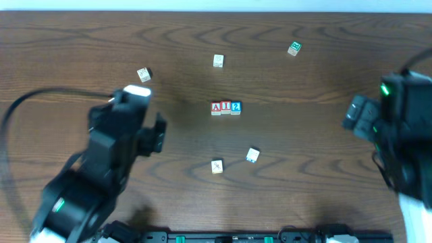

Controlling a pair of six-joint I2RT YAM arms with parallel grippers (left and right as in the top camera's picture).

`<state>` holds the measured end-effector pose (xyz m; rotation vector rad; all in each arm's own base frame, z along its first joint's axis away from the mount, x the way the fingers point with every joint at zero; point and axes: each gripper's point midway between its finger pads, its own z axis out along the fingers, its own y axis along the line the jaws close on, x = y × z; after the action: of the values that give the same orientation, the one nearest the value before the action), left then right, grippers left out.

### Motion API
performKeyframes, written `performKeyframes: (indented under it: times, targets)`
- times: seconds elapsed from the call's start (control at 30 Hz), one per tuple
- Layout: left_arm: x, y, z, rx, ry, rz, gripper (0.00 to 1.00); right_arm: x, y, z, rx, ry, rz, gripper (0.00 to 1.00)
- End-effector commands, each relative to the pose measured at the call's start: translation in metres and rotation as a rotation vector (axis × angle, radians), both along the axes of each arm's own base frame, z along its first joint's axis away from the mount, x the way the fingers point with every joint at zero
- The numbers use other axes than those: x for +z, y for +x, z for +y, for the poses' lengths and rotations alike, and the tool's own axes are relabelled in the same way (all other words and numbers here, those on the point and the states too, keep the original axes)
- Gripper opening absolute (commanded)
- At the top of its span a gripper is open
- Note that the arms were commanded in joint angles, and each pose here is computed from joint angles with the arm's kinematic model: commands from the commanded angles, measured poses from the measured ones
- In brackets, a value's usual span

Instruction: Spell out Ai2

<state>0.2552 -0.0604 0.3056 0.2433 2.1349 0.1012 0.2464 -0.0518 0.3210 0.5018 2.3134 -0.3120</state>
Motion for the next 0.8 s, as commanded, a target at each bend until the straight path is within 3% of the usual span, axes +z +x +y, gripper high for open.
performKeyframes:
  times: [0.0,0.4,0.63,0.77]
  targets:
    - [0.03,-0.023,0.022,0.036,-0.041,-0.113,0.95,0.025,-0.025,-0.001,0.014,-0.005,-0.11,0.99]
    - [0.086,-0.111,0.072,0.098,-0.183,-0.441,0.95,0.083,-0.135,-0.011,0.005,0.026,-0.516,0.99]
    - [0.074,-0.146,0.096,0.199,-0.198,-0.549,0.95,0.063,-0.149,-0.012,0.005,0.025,-0.498,0.99]
    - [0.036,-0.142,0.099,0.241,-0.173,-0.515,0.95,0.023,-0.136,-0.011,0.009,0.016,-0.385,0.99]
